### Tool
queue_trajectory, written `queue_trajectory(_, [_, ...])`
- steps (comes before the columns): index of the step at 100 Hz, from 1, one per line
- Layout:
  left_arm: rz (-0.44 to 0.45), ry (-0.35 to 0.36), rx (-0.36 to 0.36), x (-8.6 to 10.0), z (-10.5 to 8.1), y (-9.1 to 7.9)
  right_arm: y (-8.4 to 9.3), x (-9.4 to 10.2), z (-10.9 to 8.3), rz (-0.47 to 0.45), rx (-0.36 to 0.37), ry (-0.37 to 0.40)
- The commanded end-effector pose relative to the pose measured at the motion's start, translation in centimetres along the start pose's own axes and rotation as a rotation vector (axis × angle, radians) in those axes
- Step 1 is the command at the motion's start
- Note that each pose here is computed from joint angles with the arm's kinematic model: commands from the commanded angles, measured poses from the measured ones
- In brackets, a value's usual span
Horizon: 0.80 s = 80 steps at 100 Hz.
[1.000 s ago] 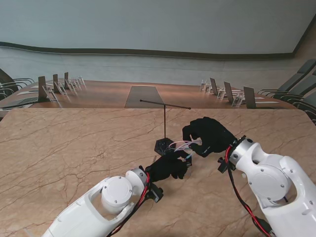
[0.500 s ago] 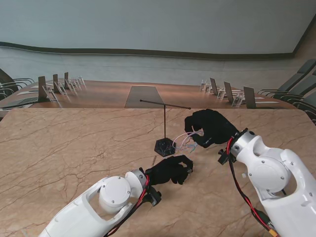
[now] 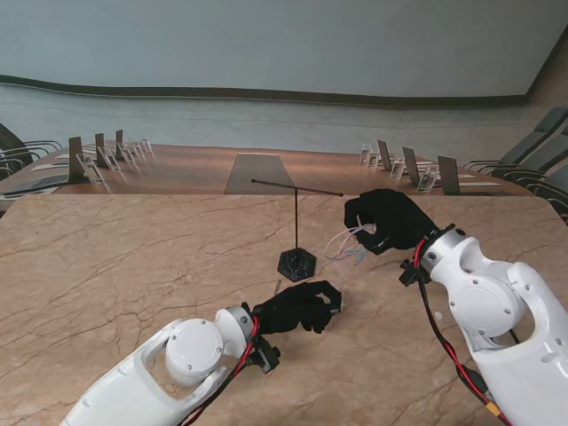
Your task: Take the wired earphone off the rack, coil the cable and place them on the table
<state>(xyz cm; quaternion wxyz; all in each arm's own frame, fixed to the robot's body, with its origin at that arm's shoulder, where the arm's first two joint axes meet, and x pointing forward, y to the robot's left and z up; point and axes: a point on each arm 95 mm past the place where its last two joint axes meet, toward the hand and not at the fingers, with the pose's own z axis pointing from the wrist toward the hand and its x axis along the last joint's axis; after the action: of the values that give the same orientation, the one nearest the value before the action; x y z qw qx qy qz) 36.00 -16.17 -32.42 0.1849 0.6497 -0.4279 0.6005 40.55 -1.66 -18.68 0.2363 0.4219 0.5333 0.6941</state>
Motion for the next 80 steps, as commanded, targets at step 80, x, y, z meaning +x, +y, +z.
queue_trajectory(80, [0.046, -0.045, 0.134, -1.7, -2.1, -1.5, -8.8, -0.4, -4.4, 0.049, 0.283, -0.153])
